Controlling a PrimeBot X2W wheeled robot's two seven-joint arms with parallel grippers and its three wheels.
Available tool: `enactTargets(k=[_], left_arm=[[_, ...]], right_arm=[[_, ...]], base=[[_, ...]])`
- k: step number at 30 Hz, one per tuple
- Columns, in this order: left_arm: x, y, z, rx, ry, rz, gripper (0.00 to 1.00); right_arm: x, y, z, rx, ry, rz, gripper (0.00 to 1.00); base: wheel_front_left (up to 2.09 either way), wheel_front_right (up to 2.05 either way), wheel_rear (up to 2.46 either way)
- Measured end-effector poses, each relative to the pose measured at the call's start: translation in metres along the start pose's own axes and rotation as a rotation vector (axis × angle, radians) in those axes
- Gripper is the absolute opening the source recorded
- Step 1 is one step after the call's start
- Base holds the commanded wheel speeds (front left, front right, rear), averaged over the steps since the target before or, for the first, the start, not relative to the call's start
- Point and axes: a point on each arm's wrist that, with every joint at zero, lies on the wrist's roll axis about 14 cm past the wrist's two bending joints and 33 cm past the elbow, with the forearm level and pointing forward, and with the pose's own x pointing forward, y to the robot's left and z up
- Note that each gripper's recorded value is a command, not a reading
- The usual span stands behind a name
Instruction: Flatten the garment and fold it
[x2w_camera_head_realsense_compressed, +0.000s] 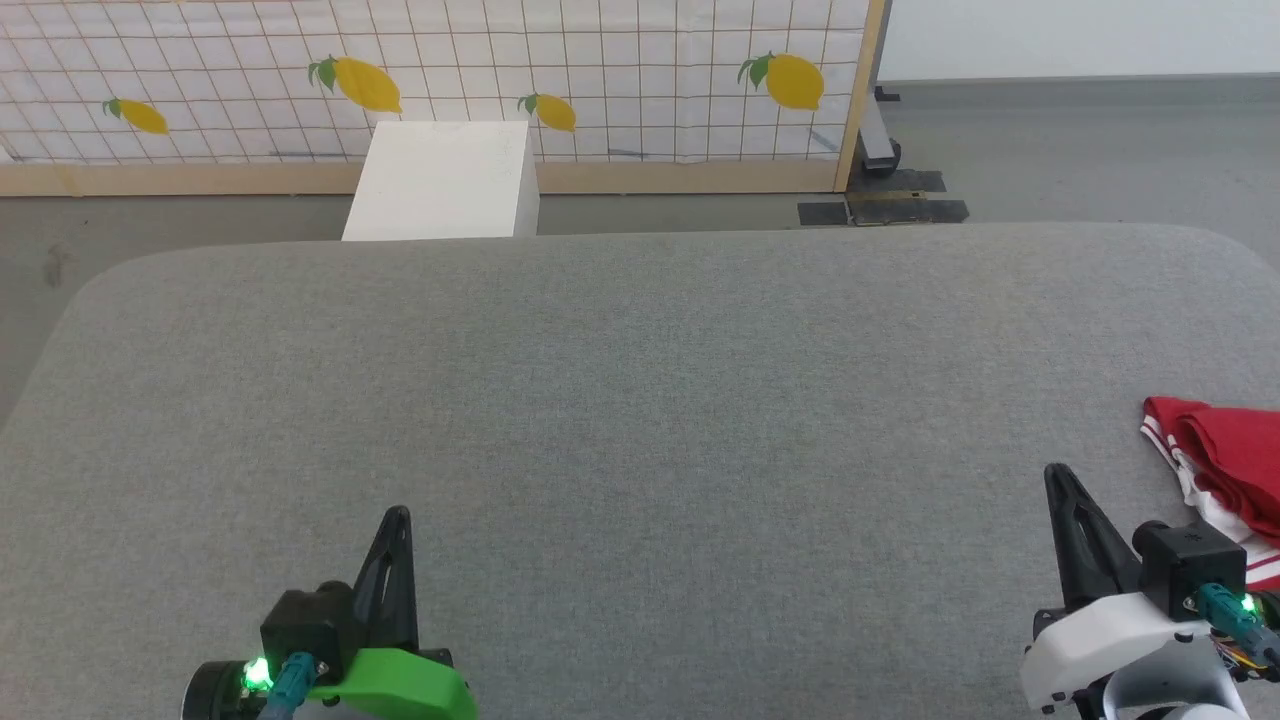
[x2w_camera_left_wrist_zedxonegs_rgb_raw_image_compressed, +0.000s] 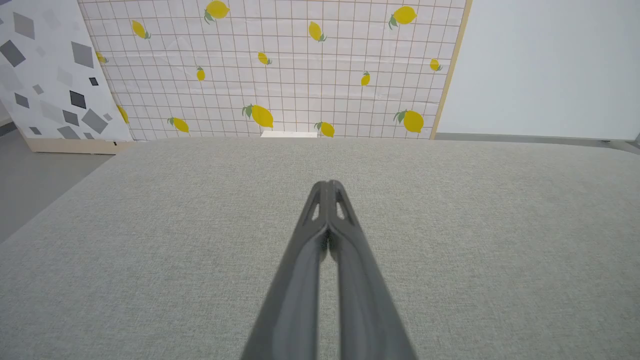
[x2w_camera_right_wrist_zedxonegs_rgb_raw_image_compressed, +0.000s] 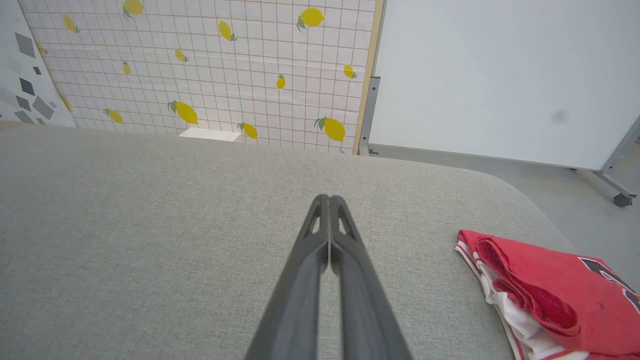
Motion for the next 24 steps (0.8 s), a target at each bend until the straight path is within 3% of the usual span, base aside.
enactTargets(k=[24], left_arm=[[0.006,0.006,0.002,0.037,0.018,0.01,0.0]], right_arm=[[0.004,0.011,0.004,0.006,-0.008,0.033,0.0]], base=[[0.0,0.0,0.0]])
